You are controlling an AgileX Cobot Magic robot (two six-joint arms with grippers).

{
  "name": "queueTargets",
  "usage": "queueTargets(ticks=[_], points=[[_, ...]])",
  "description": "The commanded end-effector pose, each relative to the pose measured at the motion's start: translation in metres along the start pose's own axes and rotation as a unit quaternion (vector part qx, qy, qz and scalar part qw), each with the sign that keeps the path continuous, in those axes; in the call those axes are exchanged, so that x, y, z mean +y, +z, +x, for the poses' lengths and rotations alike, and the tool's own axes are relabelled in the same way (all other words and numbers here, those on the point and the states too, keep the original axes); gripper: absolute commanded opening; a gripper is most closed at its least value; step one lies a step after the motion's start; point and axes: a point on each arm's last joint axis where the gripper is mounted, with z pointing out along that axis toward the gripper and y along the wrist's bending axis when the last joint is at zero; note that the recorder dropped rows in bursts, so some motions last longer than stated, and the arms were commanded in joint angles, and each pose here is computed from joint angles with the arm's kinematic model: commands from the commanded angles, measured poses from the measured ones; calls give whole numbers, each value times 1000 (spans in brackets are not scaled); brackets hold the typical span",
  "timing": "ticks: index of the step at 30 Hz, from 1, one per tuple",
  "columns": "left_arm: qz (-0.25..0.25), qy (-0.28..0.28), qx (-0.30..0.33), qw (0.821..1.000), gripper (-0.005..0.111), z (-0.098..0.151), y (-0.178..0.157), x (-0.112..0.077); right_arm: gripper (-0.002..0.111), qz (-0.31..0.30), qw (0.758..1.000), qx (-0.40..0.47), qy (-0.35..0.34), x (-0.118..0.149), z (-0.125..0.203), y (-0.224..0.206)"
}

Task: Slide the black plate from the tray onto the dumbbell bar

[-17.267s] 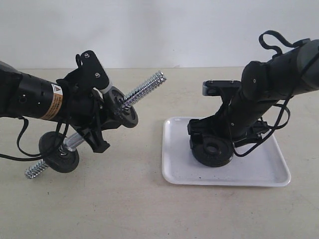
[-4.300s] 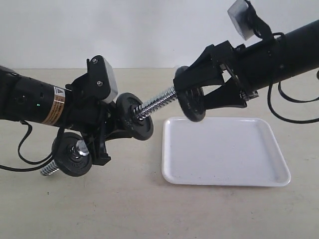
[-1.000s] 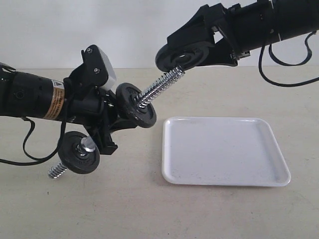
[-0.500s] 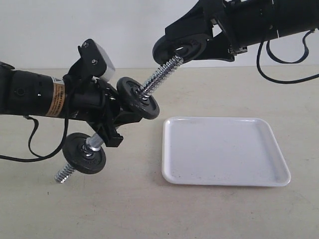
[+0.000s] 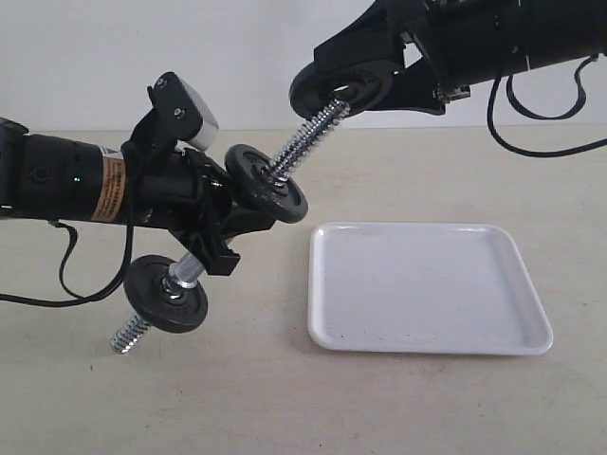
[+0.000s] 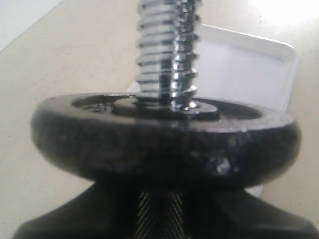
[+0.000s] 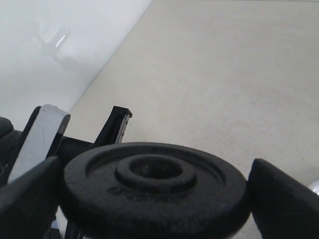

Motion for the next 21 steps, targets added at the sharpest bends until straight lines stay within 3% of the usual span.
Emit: queueTargets(ticks=[1,6,21], points=[[36,-74,-115,990,4,-31,-5,-2,0,-23,999,-24,-4,12,-8,-5],[51,-92,-112,988,4,-22,5,-2,0,-23,999,-24,-6,12,-8,-5],[48,-62,-159,984,4,-28,4,-1,0,5,999,-40,-12,7,-11,-5]])
